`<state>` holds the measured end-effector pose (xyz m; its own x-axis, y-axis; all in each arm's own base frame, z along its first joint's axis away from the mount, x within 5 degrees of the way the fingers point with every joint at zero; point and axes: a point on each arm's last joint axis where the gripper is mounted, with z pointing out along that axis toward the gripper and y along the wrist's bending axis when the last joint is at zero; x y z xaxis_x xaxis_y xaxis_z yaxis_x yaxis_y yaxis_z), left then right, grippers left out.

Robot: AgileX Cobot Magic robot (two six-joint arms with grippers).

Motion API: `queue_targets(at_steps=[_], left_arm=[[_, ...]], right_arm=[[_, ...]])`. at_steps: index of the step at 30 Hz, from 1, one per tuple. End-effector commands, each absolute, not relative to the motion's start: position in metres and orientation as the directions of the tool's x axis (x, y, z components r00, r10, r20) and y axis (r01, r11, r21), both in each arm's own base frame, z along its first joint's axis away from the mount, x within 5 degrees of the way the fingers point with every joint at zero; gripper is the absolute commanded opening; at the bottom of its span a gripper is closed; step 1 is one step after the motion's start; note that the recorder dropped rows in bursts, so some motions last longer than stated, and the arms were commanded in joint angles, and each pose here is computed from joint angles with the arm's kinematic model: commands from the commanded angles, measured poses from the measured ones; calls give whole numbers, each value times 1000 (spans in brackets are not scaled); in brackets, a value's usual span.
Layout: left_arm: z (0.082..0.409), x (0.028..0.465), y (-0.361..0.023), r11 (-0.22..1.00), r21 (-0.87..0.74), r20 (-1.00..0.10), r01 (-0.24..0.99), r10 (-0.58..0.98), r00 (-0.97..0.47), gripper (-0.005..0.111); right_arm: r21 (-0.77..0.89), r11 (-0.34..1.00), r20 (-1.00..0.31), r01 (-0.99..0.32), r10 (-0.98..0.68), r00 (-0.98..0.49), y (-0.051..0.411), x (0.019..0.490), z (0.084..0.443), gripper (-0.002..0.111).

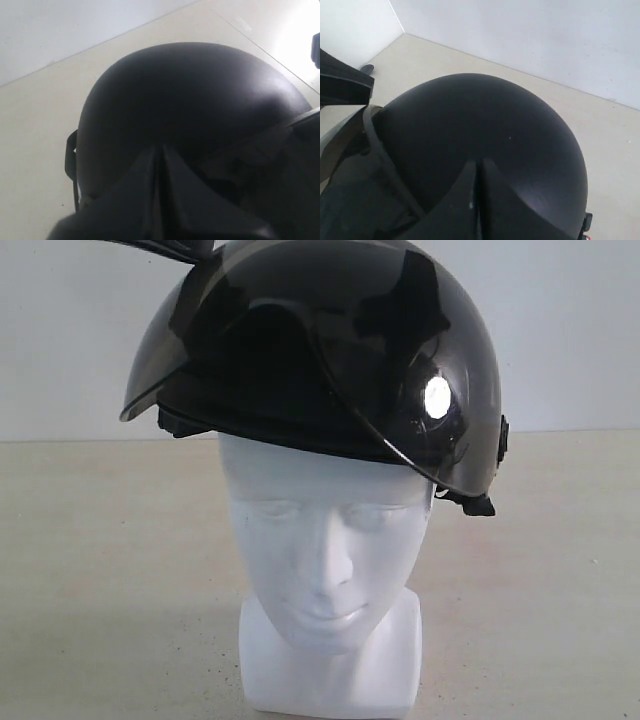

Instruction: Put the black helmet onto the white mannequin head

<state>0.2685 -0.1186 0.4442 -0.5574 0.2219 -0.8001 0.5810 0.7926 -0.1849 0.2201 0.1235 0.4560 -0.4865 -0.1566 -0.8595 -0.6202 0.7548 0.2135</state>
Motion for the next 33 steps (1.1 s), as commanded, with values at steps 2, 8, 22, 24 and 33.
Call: queue_targets(at_steps=[2,8,22,24,33], left_arm=[[447,271,-122,775,-206,-821,597,196,-537,4],[446,270,-122,770,-215,-815,601,198,-545,4],[440,262,-128,717,-298,-759,630,223,-612,4],[438,262,-128,713,-305,-747,632,233,-623,4],[426,259,-131,684,-357,-679,637,278,-679,4]], right_arm=[[224,737,-879,-638,-130,-459,126,221,461,0],[263,703,-860,-661,-139,-490,133,227,454,0],[310,652,-805,-692,-207,-556,139,224,443,0],[316,647,-799,-694,-213,-563,139,223,442,0],[344,625,-782,-701,-223,-582,141,219,442,0]])
